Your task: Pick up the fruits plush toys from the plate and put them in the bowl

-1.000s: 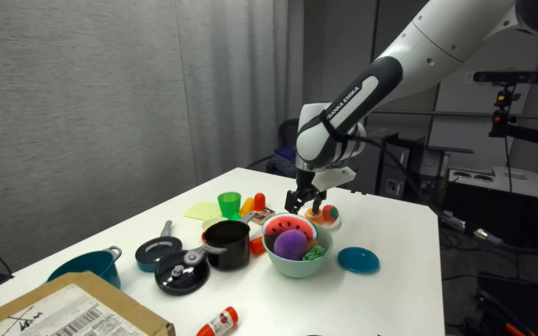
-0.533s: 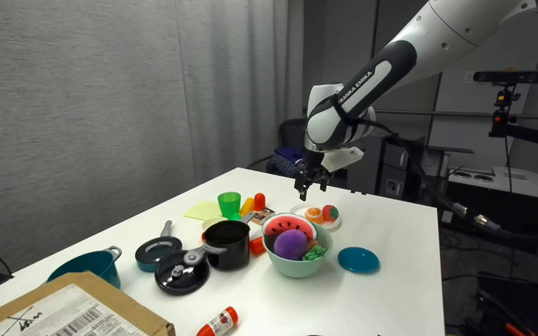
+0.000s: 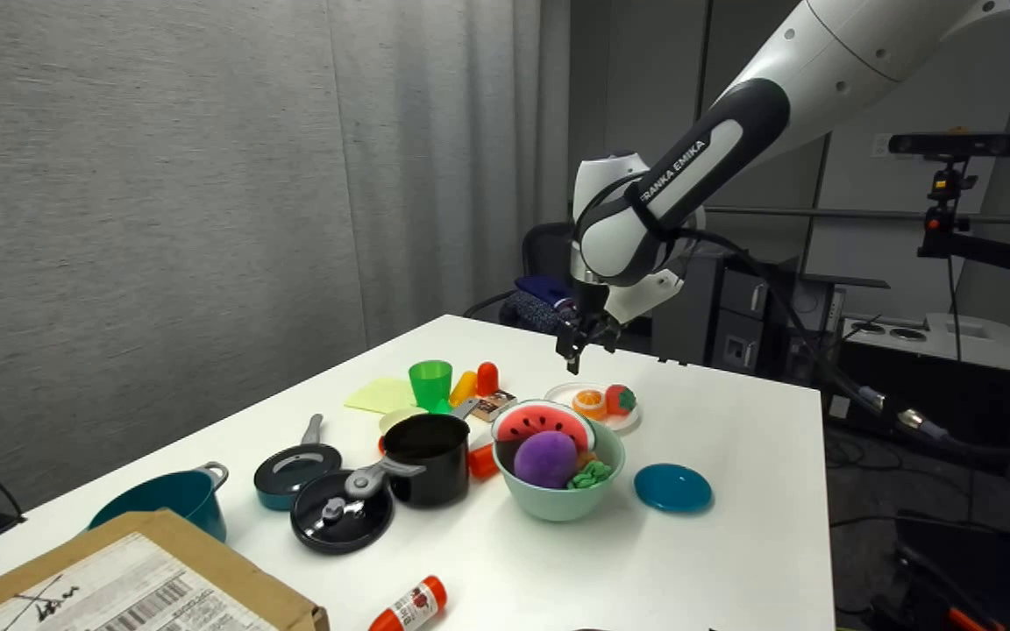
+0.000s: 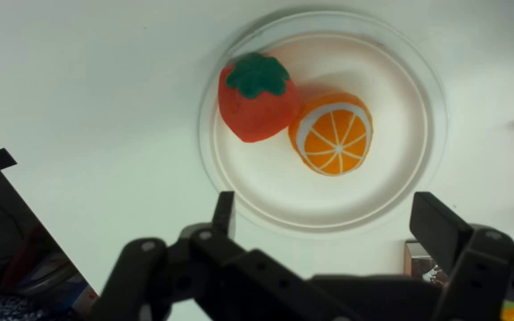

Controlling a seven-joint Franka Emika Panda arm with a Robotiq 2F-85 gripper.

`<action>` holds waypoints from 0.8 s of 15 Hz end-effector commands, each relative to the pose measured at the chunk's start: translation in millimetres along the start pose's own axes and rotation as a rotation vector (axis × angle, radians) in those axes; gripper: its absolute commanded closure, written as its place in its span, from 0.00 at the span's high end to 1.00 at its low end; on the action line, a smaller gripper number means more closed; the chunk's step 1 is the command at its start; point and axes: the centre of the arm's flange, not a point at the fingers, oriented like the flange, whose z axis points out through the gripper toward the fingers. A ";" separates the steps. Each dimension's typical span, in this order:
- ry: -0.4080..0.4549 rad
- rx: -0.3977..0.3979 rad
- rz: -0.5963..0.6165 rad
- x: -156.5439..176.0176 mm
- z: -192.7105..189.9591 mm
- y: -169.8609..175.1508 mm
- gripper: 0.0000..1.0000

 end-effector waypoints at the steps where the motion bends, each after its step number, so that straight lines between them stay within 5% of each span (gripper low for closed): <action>1: 0.000 0.000 0.000 0.0 -0.1 -0.3 1.00; 12: -0.054 -0.003 -0.001 -7.6 49.5 -32.3 1.00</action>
